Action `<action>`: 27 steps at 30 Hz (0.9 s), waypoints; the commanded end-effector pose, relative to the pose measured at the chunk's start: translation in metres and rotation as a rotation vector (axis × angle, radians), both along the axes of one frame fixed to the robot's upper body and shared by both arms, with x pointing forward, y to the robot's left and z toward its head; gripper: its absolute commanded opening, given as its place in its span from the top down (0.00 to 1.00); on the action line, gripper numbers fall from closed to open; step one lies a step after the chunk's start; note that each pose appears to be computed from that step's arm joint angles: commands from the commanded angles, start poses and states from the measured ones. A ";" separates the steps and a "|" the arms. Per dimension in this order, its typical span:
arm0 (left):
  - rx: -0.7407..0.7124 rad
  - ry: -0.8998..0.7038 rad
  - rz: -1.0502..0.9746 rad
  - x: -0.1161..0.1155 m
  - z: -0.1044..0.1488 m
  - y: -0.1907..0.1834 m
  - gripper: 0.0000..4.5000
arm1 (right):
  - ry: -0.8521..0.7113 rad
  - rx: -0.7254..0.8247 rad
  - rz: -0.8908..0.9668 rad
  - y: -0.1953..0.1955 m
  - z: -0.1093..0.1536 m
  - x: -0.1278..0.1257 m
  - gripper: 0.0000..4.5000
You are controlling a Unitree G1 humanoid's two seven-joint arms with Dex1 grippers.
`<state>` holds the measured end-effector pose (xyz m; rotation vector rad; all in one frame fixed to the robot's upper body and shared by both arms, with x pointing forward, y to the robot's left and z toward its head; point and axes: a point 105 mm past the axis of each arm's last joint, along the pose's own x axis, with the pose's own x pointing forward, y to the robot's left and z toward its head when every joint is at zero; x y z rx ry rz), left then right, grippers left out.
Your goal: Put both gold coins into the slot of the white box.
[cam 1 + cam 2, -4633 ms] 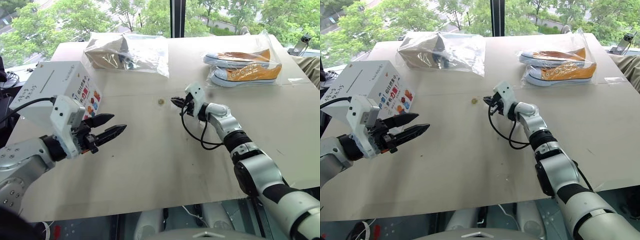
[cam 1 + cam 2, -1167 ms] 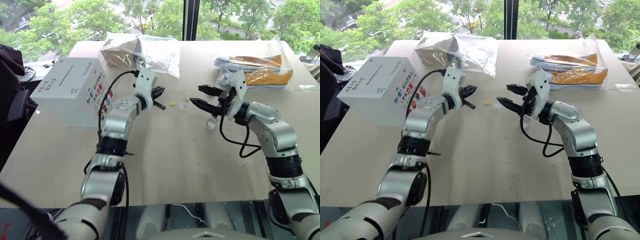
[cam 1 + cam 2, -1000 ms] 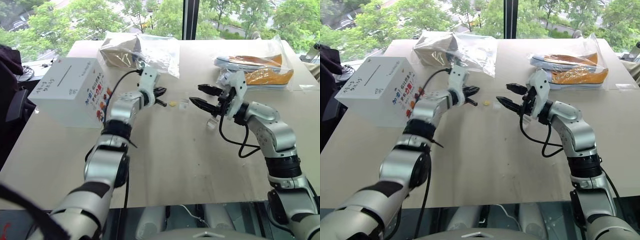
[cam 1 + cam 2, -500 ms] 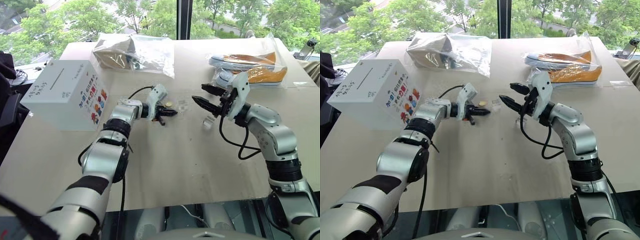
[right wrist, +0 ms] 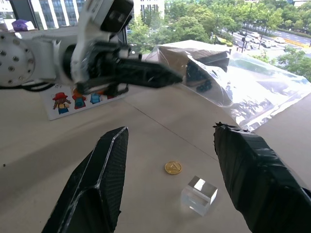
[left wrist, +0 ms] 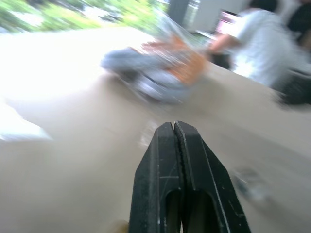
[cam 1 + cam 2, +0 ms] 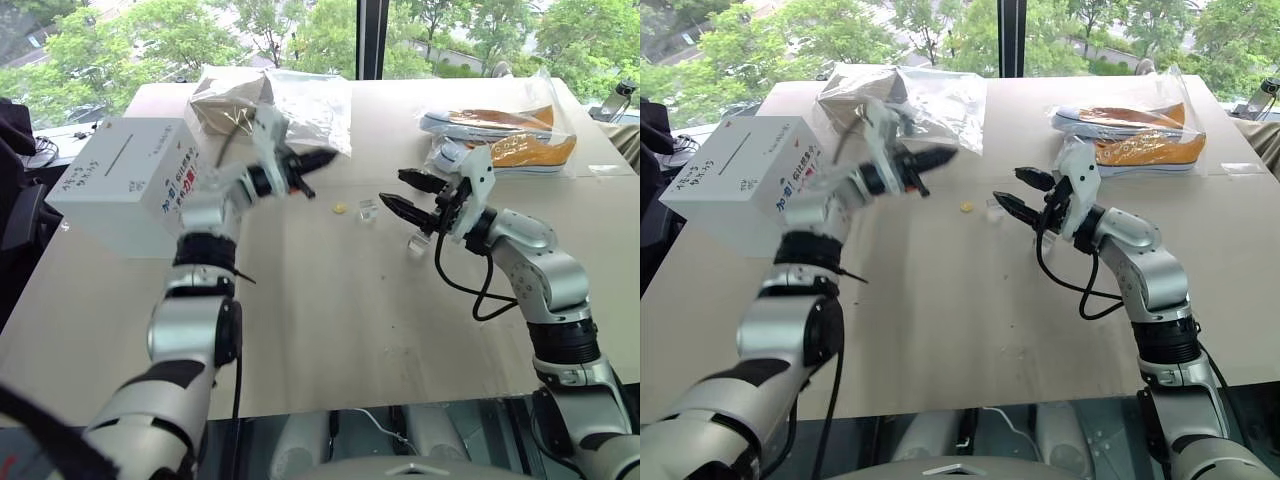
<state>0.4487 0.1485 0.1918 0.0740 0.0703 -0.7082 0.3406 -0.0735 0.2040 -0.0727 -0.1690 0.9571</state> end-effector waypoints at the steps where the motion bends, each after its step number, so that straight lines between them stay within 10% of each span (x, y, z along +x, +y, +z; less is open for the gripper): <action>1: 0.092 0.067 0.055 0.006 -0.035 -0.006 1.00 | -0.055 0.024 0.014 0.003 0.014 -0.002 0.33; 14: 0.369 0.110 -0.095 -0.005 -0.086 -0.045 1.00 | -0.063 0.034 -0.031 -0.002 0.014 -0.005 0.33; 27: 0.209 0.400 -0.734 -0.073 -0.096 -0.086 1.00 | -0.069 0.028 -0.037 -0.004 0.014 -0.006 0.33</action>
